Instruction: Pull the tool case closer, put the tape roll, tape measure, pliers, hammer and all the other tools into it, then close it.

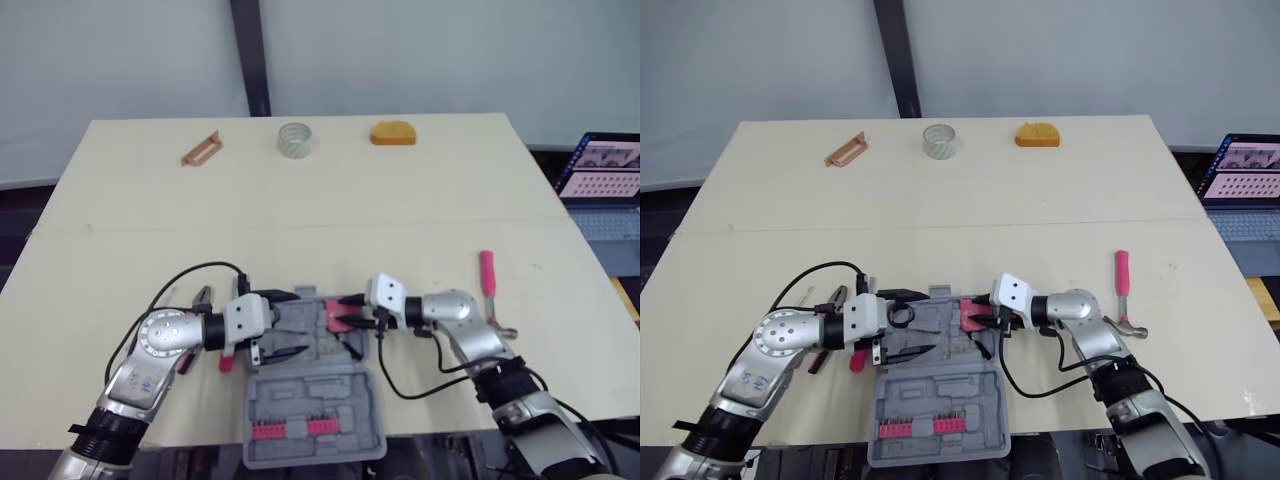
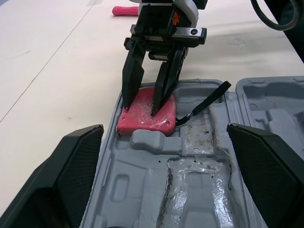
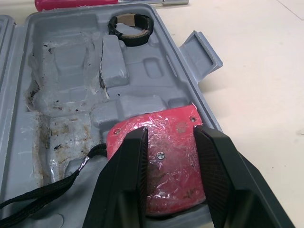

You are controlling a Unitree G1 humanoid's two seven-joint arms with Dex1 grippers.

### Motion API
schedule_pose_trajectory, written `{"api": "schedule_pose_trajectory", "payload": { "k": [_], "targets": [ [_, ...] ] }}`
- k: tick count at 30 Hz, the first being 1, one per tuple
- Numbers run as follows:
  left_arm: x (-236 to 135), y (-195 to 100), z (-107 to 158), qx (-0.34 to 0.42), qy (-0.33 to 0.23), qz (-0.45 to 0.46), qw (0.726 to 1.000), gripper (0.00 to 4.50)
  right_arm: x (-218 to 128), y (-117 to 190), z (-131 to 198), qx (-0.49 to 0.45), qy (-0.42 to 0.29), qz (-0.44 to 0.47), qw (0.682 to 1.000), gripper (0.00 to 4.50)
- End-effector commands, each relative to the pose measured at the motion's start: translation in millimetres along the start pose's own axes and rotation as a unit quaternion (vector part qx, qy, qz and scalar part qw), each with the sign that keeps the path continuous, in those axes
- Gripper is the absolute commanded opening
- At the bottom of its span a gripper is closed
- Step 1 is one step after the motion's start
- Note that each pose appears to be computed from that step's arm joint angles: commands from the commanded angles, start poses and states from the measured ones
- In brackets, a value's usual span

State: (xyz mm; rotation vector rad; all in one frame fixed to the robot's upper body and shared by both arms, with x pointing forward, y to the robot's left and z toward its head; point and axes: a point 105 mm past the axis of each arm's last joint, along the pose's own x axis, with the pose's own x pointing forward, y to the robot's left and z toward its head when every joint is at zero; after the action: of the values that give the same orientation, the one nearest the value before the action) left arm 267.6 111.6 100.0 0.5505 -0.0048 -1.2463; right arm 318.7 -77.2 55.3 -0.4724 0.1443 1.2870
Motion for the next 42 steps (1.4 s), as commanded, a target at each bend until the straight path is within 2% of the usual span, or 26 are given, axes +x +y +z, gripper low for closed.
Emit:
{"api": "schedule_pose_trajectory", "payload": {
  "k": [1, 5, 7, 10, 14, 17, 21, 22, 26, 30, 34, 42],
  "targets": [
    [-8, 7, 6, -0.001, -0.010, 0.024, 1.000, 4.50, -6, 9, -7, 0.044, -0.001, 0.007, 0.999, 1.63],
    [-17, 12, 5, -0.027, -0.013, 0.044, 0.999, 4.50, -26, -1, 33, 0.060, -0.056, -0.005, 0.997, 1.63],
    [-27, 13, -2, -0.041, 0.005, 0.059, 0.997, 4.50, -44, -5, 44, 0.094, -0.072, -0.017, 0.993, 1.63],
    [-38, 13, -7, -0.056, 0.019, 0.075, 0.995, 4.50, -62, -9, 45, 0.124, -0.073, -0.045, 0.989, 1.63],
    [-73, 20, -16, -0.101, 0.038, 0.133, 0.985, 4.50, -106, -14, 28, 0.161, -0.053, -0.114, 0.979, 1.63],
    [-128, 25, -34, -0.142, 0.083, 0.216, 0.962, 4.50, -160, -10, -6, 0.219, 0.002, -0.165, 0.962, 2.37],
    [-197, 8, -56, -0.175, 0.158, 0.297, 0.925, 4.50, -232, -8, -41, 0.269, 0.053, -0.266, 0.924, 4.30],
    [-210, 3, -60, -0.183, 0.171, 0.311, 0.917, 4.50, -245, -8, -47, 0.271, 0.064, -0.284, 0.917, 4.41],
    [-256, -18, -78, -0.210, 0.218, 0.355, 0.884, 4.50, -289, -10, -65, 0.277, 0.091, -0.352, 0.889, 4.41],
    [-276, -25, -87, -0.221, 0.229, 0.385, 0.866, 4.50, -313, -5, -89, 0.286, 0.126, -0.387, 0.867, 4.41],
    [-283, -25, -94, -0.226, 0.225, 0.408, 0.856, 4.50, -322, -4, -103, 0.293, 0.134, -0.403, 0.857, 4.41],
    [-292, -26, -101, -0.223, 0.225, 0.432, 0.844, 4.50, -323, -5, -107, 0.290, 0.135, -0.401, 0.858, 4.41]
  ]
}}
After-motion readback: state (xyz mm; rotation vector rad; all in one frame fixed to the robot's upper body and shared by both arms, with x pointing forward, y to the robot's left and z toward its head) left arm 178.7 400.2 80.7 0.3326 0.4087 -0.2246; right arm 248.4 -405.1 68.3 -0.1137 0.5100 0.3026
